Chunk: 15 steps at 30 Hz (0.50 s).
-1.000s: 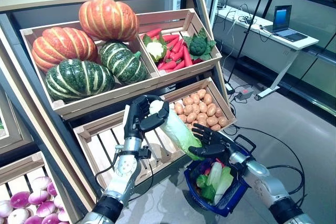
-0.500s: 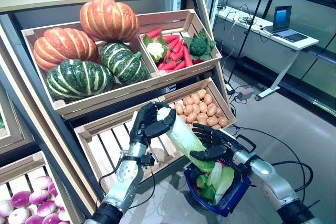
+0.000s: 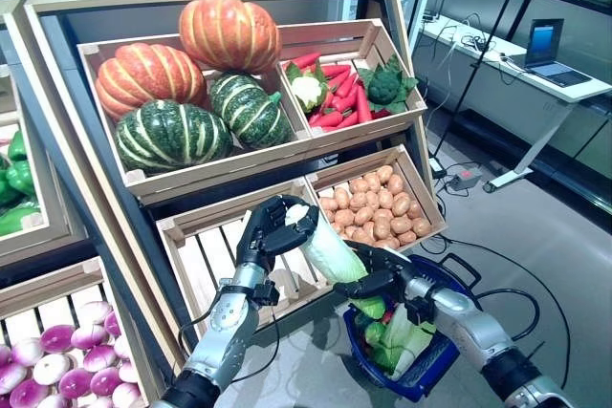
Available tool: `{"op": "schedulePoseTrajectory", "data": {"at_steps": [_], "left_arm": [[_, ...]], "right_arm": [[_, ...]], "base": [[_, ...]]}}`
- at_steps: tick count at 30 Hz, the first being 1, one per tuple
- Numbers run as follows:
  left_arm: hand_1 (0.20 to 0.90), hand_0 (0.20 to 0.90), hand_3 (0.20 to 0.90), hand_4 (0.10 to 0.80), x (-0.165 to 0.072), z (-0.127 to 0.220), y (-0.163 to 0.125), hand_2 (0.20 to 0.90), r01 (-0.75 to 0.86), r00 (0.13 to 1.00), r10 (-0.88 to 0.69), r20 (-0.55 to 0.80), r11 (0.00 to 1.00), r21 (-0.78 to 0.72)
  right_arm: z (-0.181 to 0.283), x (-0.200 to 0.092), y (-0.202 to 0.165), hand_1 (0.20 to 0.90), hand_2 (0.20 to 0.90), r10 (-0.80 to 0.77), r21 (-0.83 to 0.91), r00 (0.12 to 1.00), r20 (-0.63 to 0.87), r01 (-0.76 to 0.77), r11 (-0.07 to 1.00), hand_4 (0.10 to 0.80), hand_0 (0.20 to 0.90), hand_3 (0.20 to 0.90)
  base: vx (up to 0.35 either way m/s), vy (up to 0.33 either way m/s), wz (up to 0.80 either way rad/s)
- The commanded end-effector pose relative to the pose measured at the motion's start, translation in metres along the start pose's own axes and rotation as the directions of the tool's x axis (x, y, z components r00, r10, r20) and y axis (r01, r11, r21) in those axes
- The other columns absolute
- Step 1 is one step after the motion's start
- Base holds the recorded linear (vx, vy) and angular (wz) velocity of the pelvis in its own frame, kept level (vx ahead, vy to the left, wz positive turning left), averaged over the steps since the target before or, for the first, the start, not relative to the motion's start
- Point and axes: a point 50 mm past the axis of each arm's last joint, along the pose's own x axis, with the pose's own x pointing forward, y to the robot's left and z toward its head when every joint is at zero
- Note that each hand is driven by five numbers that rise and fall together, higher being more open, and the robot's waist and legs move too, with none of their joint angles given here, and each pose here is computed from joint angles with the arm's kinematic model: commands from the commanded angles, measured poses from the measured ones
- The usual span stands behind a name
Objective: Put vegetables into the basket
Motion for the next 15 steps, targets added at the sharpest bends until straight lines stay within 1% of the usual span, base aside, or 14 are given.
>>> {"op": "schedulePoseTrajectory", "data": {"at_steps": [1, 4, 8, 9, 10, 15], "left_arm": [[0.300, 0.300, 0.300, 0.400, 0.020, 0.071, -0.099, 0.300, 0.519, 0.810, -0.434, 0.395, 0.843, -0.139], [0.300, 0.300, 0.300, 0.400, 0.020, 0.072, -0.106, 0.300, 0.555, 0.792, -0.470, 0.390, 0.820, -0.140], [0.300, 0.300, 0.300, 0.400, 0.020, 0.070, -0.111, 0.300, 0.596, 0.772, -0.511, 0.378, 0.788, -0.151], [0.300, 0.300, 0.300, 0.400, 0.020, 0.069, -0.112, 0.300, 0.607, 0.766, -0.523, 0.375, 0.780, -0.154], [0.300, 0.300, 0.300, 0.400, 0.019, 0.068, -0.115, 0.300, 0.615, 0.761, -0.531, 0.373, 0.774, -0.152], [0.300, 0.300, 0.300, 0.400, 0.019, 0.066, -0.119, 0.300, 0.625, 0.752, -0.543, 0.373, 0.767, -0.146]], "right_arm": [[0.044, 0.030, 0.029, 0.900, 0.900, 0.187, 0.109, 0.973, 0.134, -0.202, 0.973, 0.800, 0.900, 0.900], [0.042, 0.034, 0.025, 0.900, 0.900, 0.177, 0.120, 0.978, 0.110, -0.189, 0.975, 0.800, 0.900, 0.900], [0.046, 0.035, 0.020, 0.900, 0.900, 0.173, 0.108, 0.977, 0.121, -0.186, 0.977, 0.800, 0.900, 0.900], [0.050, 0.036, 0.021, 0.775, 0.775, 0.170, 0.113, 0.976, 0.139, -0.186, 0.976, 0.717, 0.775, 0.775], [0.054, 0.037, 0.022, 0.300, 0.300, 0.167, 0.121, 0.974, 0.156, -0.187, 0.975, 0.400, 0.300, 0.300], [0.070, 0.041, 0.023, 0.300, 0.300, 0.153, 0.134, 0.965, 0.213, -0.184, 0.974, 0.400, 0.300, 0.300]], "base": [[-0.017, 0.003, 0.19], [-0.018, 0.000, 0.10], [-0.029, -0.004, 0.09], [-0.041, -0.006, 0.02], [-0.042, -0.003, 0.01], [-0.020, 0.003, 0.00]]}}
